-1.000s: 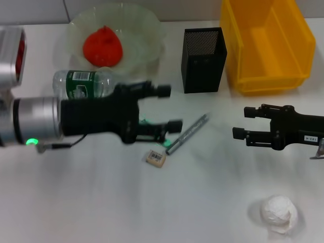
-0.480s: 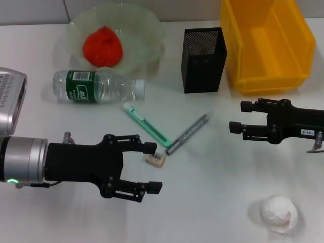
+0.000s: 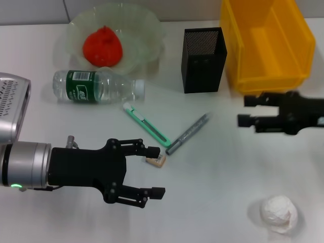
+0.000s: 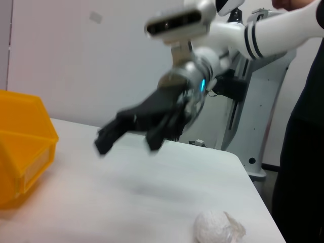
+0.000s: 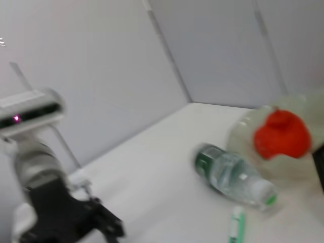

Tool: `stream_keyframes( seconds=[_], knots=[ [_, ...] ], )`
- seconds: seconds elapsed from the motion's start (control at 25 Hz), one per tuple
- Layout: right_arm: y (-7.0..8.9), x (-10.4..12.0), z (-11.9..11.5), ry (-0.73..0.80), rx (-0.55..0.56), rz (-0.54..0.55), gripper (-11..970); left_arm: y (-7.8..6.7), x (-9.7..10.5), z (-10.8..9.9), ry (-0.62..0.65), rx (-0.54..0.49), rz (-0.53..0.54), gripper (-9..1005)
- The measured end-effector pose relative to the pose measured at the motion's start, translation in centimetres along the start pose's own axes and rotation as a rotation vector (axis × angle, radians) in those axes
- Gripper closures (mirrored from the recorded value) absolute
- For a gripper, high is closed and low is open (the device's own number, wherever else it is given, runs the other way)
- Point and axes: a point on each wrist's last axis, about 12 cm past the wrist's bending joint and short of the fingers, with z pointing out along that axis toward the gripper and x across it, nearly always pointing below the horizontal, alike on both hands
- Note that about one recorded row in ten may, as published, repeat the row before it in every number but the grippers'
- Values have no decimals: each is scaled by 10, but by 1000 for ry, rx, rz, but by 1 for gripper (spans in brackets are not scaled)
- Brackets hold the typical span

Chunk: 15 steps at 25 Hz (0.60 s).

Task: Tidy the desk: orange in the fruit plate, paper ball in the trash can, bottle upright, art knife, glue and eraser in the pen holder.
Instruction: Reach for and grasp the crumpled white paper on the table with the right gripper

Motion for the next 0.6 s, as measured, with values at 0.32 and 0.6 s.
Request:
stream_keyframes(
  seconds=[0.32, 0.6],
  knots=[
    [20, -62, -28, 150, -150, 18, 188, 1, -2, 4, 1, 6, 15, 136],
    [33, -101, -32, 358, -150, 5, 189, 2, -3, 4, -1, 5, 15, 137]
  ],
)
